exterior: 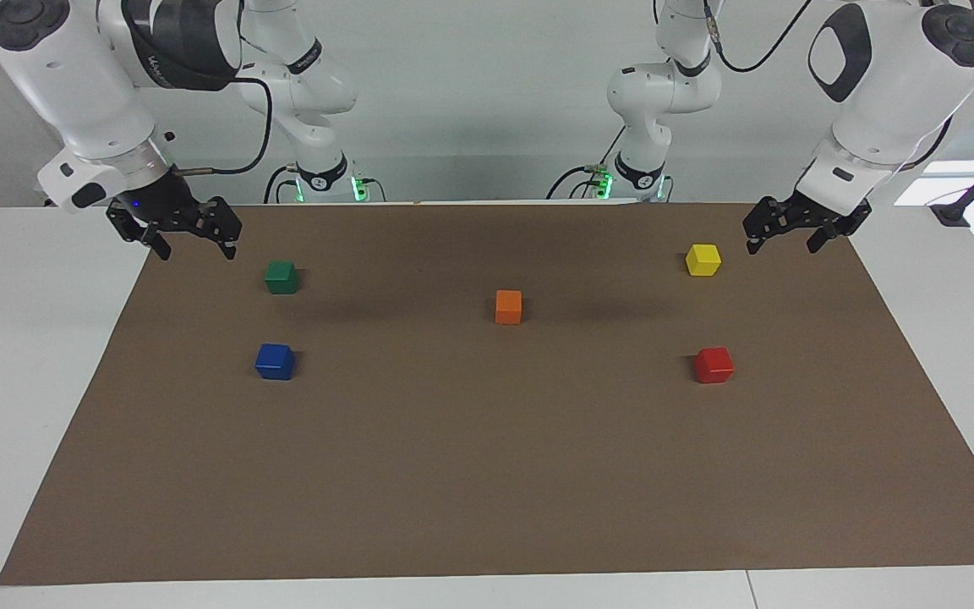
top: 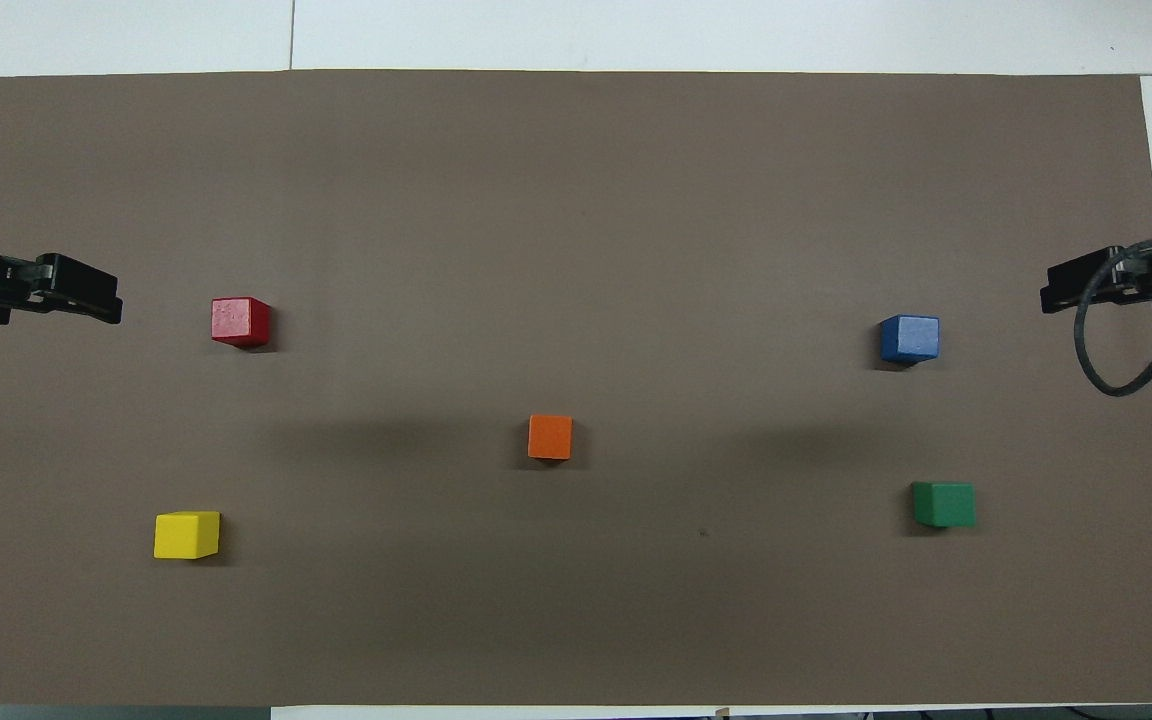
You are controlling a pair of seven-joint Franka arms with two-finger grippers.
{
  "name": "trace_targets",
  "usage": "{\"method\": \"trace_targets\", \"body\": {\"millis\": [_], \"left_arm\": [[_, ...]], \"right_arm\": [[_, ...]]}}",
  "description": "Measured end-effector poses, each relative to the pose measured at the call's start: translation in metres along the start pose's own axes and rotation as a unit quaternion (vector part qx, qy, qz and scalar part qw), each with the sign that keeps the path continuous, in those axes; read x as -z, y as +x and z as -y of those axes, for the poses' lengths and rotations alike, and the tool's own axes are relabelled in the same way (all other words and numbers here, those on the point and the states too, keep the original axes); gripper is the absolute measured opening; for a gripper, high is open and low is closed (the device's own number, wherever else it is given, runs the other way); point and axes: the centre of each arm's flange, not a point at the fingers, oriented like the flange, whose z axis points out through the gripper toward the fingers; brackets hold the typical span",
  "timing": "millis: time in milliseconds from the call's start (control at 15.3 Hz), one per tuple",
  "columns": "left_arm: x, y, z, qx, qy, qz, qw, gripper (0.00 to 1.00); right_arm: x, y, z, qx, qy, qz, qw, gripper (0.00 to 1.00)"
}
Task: Transfer red block to right arm and stack on blue block
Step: 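Reach the left gripper to the red block while the right gripper advances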
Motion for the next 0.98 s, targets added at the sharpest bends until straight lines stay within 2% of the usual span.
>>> {"method": "trace_targets", "body": {"millis": [65, 196, 327, 457, 718, 849, 980], "left_arm": [[-0.011, 0.004, -0.001, -0.001, 0.0, -0.003, 1.0, 1.0], [-0.039, 0.015, -0.003, -0.003, -0.001, -0.01, 1.0, 1.0], [-0.076, 0.023, -0.002, -0.001, -0.001, -0.018, 1.0, 1.0], [-0.117, 0.026, 0.002, 0.004, -0.001, -0.031, 1.0, 1.0], [-0.179, 0.021, 0.01, 0.014, -0.002, -0.043, 0.999, 1.0], [-0.191, 0.025, 0.01, 0.017, -0.003, -0.049, 0.999, 1.0], [-0.2, 0.029, 0.009, 0.017, -0.004, -0.053, 0.998, 1.0]], "right_arm": [[0.001, 0.002, 0.004, 0.005, 0.015, -0.009, 1.0, 1.0], [-0.002, 0.006, 0.017, 0.023, 0.077, -0.026, 0.996, 1.0], [-0.012, 0.014, 0.027, 0.032, 0.135, -0.041, 0.989, 1.0], [-0.035, 0.023, 0.037, 0.047, 0.204, -0.04, 0.977, 1.0], [-0.108, 0.046, 0.056, 0.062, 0.374, -0.041, 0.925, 1.0], [-0.138, 0.05, 0.074, 0.052, 0.461, -0.042, 0.885, 1.0], [-0.159, 0.046, 0.1, 0.042, 0.547, -0.022, 0.836, 1.0]]}}
